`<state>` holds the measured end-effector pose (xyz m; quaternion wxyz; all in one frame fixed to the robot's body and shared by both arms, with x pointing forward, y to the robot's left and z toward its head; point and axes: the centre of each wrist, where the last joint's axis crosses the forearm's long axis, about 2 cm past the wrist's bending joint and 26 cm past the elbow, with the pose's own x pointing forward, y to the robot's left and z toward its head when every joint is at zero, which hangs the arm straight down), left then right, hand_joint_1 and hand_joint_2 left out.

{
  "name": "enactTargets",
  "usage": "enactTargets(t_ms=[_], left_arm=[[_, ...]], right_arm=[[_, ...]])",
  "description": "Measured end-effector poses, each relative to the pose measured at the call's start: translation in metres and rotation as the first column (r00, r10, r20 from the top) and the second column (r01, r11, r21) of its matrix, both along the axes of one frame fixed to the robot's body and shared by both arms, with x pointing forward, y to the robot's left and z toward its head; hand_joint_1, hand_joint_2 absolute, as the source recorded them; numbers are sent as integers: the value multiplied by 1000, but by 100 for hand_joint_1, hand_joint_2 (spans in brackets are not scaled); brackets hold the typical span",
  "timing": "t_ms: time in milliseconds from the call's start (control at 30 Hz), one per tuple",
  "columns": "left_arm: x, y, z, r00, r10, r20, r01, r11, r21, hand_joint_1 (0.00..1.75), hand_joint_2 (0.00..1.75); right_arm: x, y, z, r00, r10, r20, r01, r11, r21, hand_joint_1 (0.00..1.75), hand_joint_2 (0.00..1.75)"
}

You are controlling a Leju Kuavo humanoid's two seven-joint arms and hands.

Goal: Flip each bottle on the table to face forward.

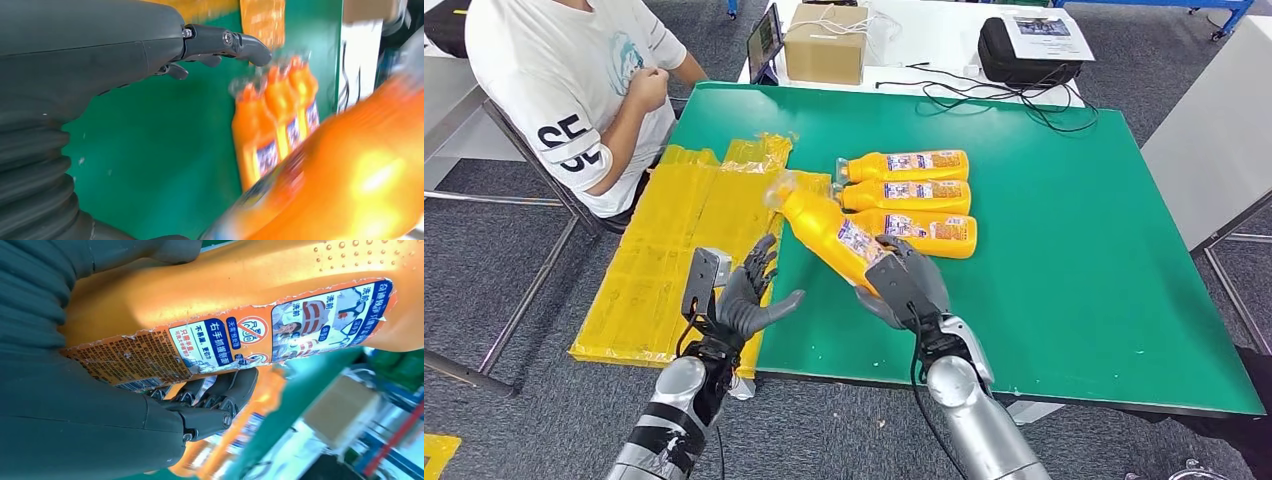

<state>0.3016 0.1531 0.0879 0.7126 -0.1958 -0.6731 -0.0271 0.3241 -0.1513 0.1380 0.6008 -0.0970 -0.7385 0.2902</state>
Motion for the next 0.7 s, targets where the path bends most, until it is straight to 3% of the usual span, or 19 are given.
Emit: enactTargets(t_ms=[400,700], left_arm=[[-2,-4,-2,990,-140,-27,135,983,-125,0,175],[-1,-5,0,991,-132,-22,126,972,-197,0,175]], right_arm=[[4,38,9,994,76,79,-74,997,-37,175,175],[-2,59,7,984,161,70,-159,987,-35,175,175]])
